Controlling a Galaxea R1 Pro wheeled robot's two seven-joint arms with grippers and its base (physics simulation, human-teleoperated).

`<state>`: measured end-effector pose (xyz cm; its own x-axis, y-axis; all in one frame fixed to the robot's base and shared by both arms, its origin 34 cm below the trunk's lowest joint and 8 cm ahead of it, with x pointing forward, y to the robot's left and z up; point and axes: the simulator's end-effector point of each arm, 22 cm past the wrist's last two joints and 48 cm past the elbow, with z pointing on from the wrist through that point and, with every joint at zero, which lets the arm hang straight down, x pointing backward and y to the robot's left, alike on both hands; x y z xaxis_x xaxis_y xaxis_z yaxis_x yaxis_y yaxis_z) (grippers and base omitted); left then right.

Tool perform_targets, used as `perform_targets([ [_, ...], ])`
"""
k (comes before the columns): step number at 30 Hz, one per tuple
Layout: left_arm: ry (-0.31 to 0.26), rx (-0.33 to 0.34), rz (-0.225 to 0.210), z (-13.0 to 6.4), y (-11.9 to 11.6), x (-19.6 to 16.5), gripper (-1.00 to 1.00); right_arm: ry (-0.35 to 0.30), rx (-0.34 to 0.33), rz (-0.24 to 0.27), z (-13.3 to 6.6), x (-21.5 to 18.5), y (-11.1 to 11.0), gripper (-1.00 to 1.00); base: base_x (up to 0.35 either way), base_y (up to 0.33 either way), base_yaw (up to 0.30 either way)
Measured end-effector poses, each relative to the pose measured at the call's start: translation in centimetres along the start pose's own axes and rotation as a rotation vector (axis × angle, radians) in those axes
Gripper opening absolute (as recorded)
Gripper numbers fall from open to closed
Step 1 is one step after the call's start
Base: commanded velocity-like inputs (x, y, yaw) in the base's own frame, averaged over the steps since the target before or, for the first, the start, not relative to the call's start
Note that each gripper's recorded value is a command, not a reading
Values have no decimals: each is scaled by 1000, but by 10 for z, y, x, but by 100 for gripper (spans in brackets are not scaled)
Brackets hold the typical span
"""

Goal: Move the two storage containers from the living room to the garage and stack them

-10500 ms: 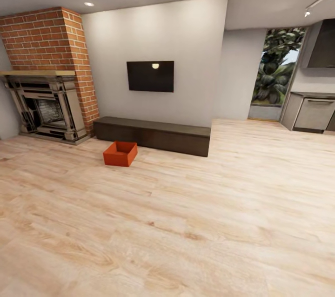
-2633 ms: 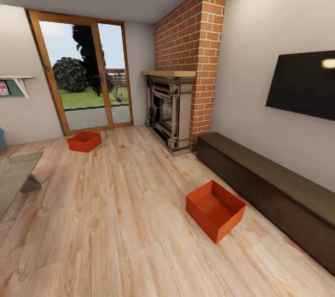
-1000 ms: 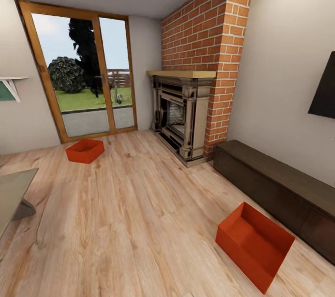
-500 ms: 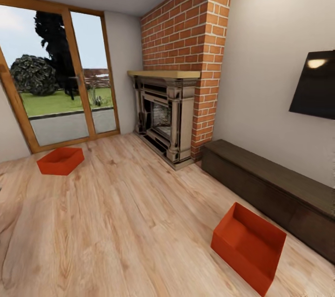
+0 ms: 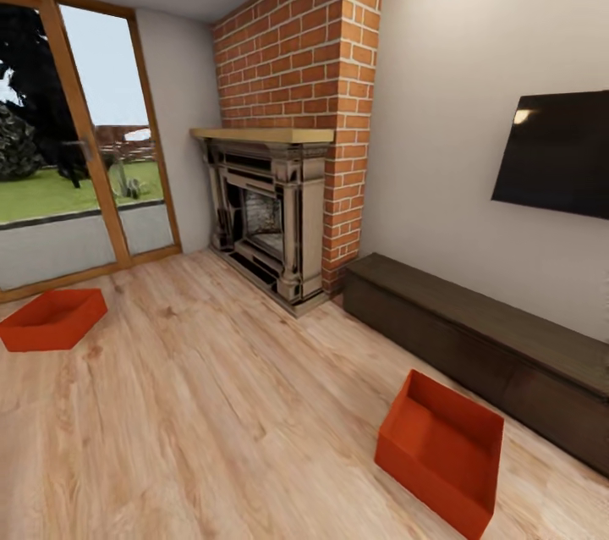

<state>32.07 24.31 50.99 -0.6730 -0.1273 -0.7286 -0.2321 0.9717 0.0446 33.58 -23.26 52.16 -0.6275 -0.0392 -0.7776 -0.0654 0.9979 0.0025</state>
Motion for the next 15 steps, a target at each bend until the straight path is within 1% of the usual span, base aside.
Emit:
perform_targets([
  [15,1,1,-1,0,-1,0,100,0,0,0,0,0,0,100,263,196,-276],
])
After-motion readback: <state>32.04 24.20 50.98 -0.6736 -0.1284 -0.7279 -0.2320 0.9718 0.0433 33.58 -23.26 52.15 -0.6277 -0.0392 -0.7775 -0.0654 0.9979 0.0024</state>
